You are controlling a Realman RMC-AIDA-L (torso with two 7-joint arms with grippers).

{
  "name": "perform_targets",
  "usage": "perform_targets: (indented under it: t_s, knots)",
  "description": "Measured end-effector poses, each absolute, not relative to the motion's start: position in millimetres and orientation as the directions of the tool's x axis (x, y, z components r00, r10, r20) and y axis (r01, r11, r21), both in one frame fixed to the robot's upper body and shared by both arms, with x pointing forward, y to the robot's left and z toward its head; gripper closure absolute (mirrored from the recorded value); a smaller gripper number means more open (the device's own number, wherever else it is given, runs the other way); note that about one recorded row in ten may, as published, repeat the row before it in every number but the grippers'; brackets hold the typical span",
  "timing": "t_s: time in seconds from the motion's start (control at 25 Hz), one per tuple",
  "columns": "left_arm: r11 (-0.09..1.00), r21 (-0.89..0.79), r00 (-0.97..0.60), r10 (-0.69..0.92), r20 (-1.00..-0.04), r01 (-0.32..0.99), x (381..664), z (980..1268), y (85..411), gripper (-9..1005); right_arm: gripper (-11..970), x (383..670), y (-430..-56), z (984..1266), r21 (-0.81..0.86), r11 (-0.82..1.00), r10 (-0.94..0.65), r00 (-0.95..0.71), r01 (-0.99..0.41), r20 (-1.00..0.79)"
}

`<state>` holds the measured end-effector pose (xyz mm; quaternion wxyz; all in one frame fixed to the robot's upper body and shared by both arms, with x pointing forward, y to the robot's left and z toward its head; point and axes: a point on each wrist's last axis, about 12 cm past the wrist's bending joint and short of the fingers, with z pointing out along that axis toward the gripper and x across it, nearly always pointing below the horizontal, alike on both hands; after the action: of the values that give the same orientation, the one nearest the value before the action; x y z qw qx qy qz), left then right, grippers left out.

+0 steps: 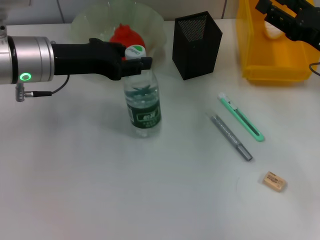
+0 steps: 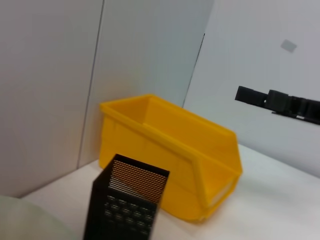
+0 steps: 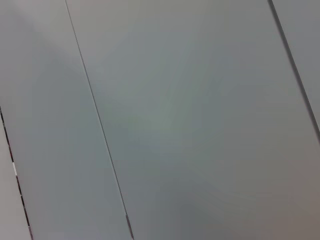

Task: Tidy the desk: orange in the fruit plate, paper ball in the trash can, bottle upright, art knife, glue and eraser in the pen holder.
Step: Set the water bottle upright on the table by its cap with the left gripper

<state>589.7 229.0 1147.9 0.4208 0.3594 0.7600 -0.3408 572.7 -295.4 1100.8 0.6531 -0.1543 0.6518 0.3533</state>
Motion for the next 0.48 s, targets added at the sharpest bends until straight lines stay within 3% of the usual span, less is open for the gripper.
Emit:
perform_targets:
  t_s: [0.48]
  knots:
    - [0.603, -0.139, -0.339, 0.232, -0.912, 0.786, 594, 1151, 269, 457, 199, 575, -293, 1102, 0.264, 0.695, 0.256, -0.112, -0.669, -0.96]
